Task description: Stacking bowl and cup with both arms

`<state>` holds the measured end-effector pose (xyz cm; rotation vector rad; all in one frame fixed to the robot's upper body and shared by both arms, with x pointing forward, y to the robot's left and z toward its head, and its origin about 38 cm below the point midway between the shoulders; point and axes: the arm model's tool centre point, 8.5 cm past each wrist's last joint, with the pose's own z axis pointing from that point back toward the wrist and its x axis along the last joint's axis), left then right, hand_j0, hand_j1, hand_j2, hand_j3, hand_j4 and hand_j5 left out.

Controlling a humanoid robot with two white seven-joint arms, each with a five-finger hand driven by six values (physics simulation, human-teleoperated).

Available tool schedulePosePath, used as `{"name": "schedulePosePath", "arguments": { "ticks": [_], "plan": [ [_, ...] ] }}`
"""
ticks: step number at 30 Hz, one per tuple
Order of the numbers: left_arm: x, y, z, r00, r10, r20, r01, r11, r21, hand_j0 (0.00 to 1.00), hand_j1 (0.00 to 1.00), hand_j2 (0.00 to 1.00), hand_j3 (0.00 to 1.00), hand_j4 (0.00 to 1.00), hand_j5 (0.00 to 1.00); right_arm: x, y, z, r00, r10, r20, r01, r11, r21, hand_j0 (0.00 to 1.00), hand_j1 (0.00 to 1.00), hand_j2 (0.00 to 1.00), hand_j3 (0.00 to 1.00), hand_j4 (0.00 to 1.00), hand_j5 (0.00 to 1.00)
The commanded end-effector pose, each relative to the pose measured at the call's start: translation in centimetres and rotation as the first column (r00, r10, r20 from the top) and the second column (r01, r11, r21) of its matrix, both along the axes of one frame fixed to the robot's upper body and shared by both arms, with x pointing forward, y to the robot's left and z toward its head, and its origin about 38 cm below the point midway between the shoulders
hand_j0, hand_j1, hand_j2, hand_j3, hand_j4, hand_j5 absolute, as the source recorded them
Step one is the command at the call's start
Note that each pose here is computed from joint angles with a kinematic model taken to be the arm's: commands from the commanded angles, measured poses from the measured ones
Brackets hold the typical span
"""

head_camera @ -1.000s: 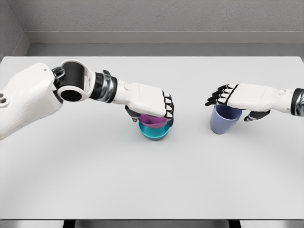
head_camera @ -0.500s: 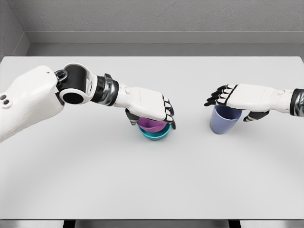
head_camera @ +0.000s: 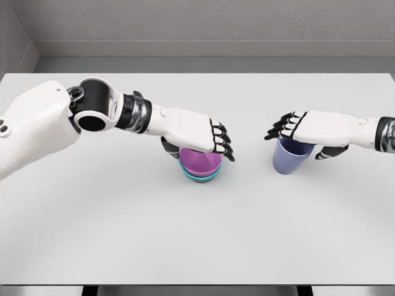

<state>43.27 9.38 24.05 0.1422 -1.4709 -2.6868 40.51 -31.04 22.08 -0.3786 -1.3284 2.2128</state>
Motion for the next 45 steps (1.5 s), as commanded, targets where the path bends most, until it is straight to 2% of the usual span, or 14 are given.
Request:
{"name": "schedulePosePath", "arguments": {
  "ticks": [1,4,6,7,9,12,13,14,16,18,22,28,31,45],
  "plan": [
    [0.2,1.2,0.4,1.000,0.025,-0.019,-0.025,1.000,-0.017,1.00,1.00,1.00,1.00,1.00,1.00,0.1,-0.1,-0.1,1.000,-0.007,-0.005,0.007,1.000,0.001,1.00,1.00,1.00,1.00,1.00,1.00],
    [2.1,7.8,5.1,0.985,0.174,-0.008,-0.173,0.979,-0.106,1.00,1.00,1.00,1.00,1.00,1.00,0.2,0.4,-0.5,1.000,0.001,-0.005,-0.001,1.000,0.003,1.00,1.00,1.00,1.00,1.00,1.00],
    [2.5,13.3,8.0,0.958,0.287,-0.007,-0.284,0.945,-0.165,1.00,1.00,1.00,1.00,1.00,1.00,0.2,0.3,-0.6,1.000,-0.003,-0.007,0.003,1.000,0.001,1.00,1.00,1.00,1.00,1.00,1.00],
    [2.4,14.7,8.6,0.949,0.314,-0.009,-0.311,0.933,-0.181,1.00,1.00,1.00,1.00,1.00,1.00,0.3,0.2,-0.7,1.000,-0.007,-0.009,0.007,1.000,0.001,1.00,1.00,1.00,1.00,1.00,1.00],
    [2.6,16.4,6.2,0.930,0.363,-0.066,-0.369,0.913,-0.173,1.00,1.00,1.00,1.00,1.00,1.00,0.3,0.2,-0.7,1.000,-0.007,-0.009,0.007,1.000,0.001,1.00,1.00,1.00,1.00,1.00,1.00],
    [1.9,17.1,2.7,0.914,0.382,-0.135,-0.400,0.904,-0.154,1.00,1.00,1.00,1.00,1.00,1.00,0.3,0.2,-0.7,1.000,-0.007,-0.009,0.007,1.000,0.001,1.00,1.00,1.00,1.00,1.00,1.00],
    [1.8,17.5,3.2,0.911,0.390,-0.134,-0.409,0.894,-0.185,1.00,1.00,1.00,1.00,1.00,1.00,0.3,0.2,-0.7,1.000,-0.008,-0.009,0.008,1.000,0.000,1.00,1.00,1.00,1.00,1.00,1.00],
    [1.5,18.4,2.3,0.898,0.410,-0.160,-0.437,0.876,-0.204,1.00,1.00,1.00,1.00,1.00,1.00,0.3,0.1,-0.7,1.000,-0.008,-0.011,0.008,1.000,0.000,1.00,1.00,1.00,1.00,1.00,1.00],
    [1.5,19.6,2.3,0.883,0.439,-0.165,-0.467,0.854,-0.228,1.00,1.00,1.00,1.00,1.00,1.00,0.3,0.1,-0.7,1.000,-0.008,-0.011,0.008,1.000,0.000,0.99,0.99,0.99,0.99,0.99,0.99],
    [1.5,19.7,2.3,0.883,0.440,-0.166,-0.467,0.861,-0.201,1.00,1.00,1.00,1.00,1.00,1.00,0.3,0.1,-0.7,1.000,-0.009,-0.010,0.009,1.000,-0.003,0.93,0.93,0.93,0.93,0.93,0.93],
    [1.6,19.6,2.2,0.882,0.441,-0.168,-0.468,0.860,-0.204,1.00,1.00,1.00,1.00,1.00,1.00,0.3,0.2,-0.9,1.000,-0.008,-0.007,0.008,1.000,-0.013,0.91,0.91,0.91,0.91,0.91,0.91],
    [1.9,20.5,1.0,0.861,0.470,-0.194,-0.503,0.844,-0.187,1.00,1.00,1.00,1.00,1.00,1.00,0.3,0.2,-0.8,1.000,-0.008,-0.006,0.008,1.000,-0.013,0.84,0.84,0.84,0.84,0.84,0.84],
    [1.9,20.5,1.0,0.861,0.470,-0.194,-0.503,0.843,-0.189,1.00,1.00,1.00,1.00,1.00,1.00,0.3,0.1,-0.9,1.000,-0.010,-0.008,0.010,1.000,-0.014,0.78,0.78,0.78,0.78,0.78,0.78],
    [1.9,20.2,0.9,0.863,0.465,-0.198,-0.499,0.845,-0.191,1.00,1.00,1.00,1.00,1.00,1.00,0.5,-0.3,-0.5,1.000,-0.020,0.000,0.020,1.000,-0.013,0.73,0.73,0.73,0.73,0.73,0.73]
  ]
}}
